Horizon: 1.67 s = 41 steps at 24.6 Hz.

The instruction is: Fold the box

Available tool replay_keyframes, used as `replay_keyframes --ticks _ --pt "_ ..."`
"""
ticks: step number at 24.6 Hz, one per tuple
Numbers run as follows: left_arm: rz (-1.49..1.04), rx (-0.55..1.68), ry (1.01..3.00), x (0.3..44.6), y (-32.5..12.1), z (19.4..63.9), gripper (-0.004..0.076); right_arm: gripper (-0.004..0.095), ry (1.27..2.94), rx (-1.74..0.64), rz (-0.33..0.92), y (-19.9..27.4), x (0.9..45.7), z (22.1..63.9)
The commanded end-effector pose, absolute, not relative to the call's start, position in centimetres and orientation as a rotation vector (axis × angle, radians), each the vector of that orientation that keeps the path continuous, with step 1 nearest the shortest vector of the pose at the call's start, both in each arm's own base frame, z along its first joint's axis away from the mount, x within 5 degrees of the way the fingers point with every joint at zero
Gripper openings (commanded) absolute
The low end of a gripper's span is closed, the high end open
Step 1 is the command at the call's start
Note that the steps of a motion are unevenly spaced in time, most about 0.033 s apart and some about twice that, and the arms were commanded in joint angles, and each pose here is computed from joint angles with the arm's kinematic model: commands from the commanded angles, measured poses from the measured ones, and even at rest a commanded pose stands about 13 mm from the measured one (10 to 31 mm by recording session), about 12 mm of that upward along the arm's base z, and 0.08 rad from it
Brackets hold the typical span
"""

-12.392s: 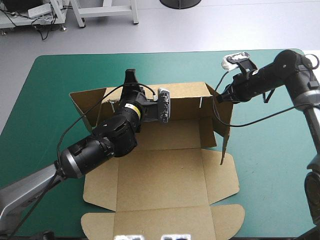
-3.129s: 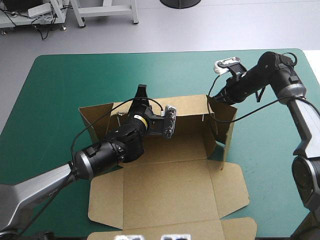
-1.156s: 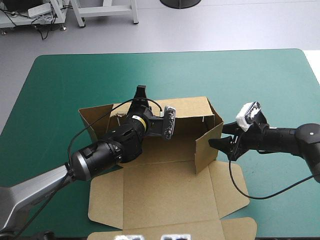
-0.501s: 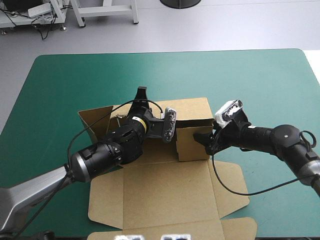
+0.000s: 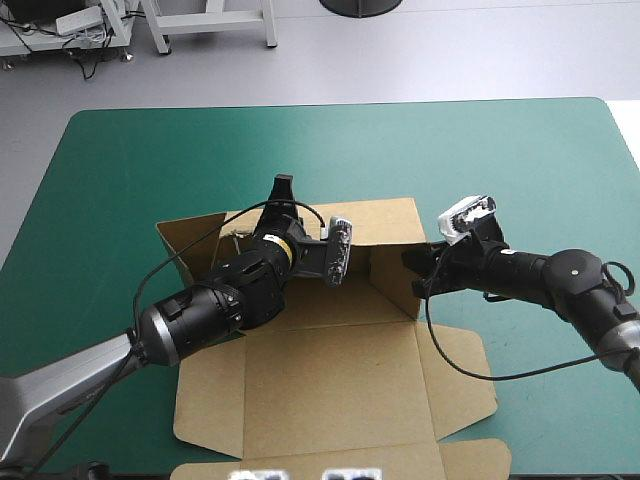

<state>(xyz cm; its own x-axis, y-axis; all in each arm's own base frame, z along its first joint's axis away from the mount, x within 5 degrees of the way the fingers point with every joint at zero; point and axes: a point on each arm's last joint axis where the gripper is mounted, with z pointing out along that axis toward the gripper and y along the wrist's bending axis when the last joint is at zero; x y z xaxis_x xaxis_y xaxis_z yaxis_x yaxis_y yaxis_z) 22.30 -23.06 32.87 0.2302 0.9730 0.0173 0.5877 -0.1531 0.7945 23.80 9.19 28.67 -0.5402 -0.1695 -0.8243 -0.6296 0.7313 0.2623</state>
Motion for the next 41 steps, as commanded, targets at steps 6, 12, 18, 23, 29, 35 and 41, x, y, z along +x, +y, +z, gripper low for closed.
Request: replay_keyframes --ticks 6,12,18,23,29,35,41 --pt "0.626 1.831 1.495 21.4 -23.3 32.9 -0.001 -0.0014 1.994 -0.689 0.891 10.4 22.6 30.5" --pt "0.644 1.829 1.507 21.2 -22.8 33.4 0.0001 -0.0015 1.996 -0.678 0.895 10.4 22.6 30.6" --pt "0.526 1.709 1.551 19.6 -21.1 36.8 0.0405 -0.0015 2.013 -0.621 0.884 10.2 22.8 30.5" --pt "0.395 1.676 1.566 17.7 -19.7 38.5 0.0496 -0.0014 2.012 -0.564 0.832 9.9 23.4 30.7" --pt "0.267 1.645 1.443 14.0 -19.2 41.0 0.0494 -0.0015 1.996 -0.514 0.761 9.5 24.0 31.1" --pt "0.061 1.548 1.514 11.6 -18.7 42.3 0.0493 -0.0015 2.014 -0.543 0.704 9.3 24.3 32.0" --pt "0.038 1.388 1.686 11.5 -17.2 44.8 0.0493 -0.0015 2.061 -0.556 0.595 8.8 24.7 32.8"
